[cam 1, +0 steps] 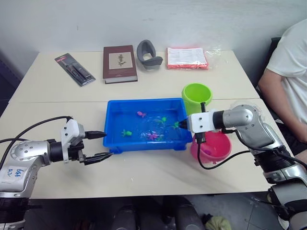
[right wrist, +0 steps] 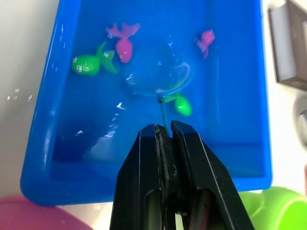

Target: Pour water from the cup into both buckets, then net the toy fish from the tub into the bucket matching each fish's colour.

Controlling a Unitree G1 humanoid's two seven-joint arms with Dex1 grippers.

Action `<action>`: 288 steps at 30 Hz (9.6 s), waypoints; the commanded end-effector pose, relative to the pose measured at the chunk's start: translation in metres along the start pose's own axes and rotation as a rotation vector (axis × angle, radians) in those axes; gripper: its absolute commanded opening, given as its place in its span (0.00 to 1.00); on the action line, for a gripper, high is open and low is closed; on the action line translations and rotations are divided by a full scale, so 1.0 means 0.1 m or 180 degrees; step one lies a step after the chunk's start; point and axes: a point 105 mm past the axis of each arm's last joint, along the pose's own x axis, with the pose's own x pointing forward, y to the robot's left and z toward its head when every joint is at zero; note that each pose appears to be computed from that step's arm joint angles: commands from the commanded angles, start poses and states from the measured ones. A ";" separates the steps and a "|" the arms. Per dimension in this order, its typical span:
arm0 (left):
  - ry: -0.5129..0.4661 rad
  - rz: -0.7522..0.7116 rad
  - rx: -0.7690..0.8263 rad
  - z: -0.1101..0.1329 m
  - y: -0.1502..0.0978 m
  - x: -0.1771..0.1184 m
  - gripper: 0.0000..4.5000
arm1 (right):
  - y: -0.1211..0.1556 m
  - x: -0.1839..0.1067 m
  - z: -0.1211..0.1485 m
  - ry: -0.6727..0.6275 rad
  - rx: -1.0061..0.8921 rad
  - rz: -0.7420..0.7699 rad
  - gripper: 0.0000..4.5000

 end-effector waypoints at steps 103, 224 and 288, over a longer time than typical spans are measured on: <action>-0.0853 -0.1128 0.0198 0.60 -0.11 0.82 0.99 | 1.63 -1.72 -0.08 0.1280 -0.1189 -0.2116 0.00; -0.0546 0.1299 -0.0372 -0.02 0.14 -0.44 0.99 | -0.35 1.21 0.91 -0.0608 0.1755 -0.0311 0.00; -0.0901 -0.0448 0.0189 0.76 0.10 0.40 0.99 | 0.37 -1.16 0.48 -0.1273 0.2151 -0.1338 0.00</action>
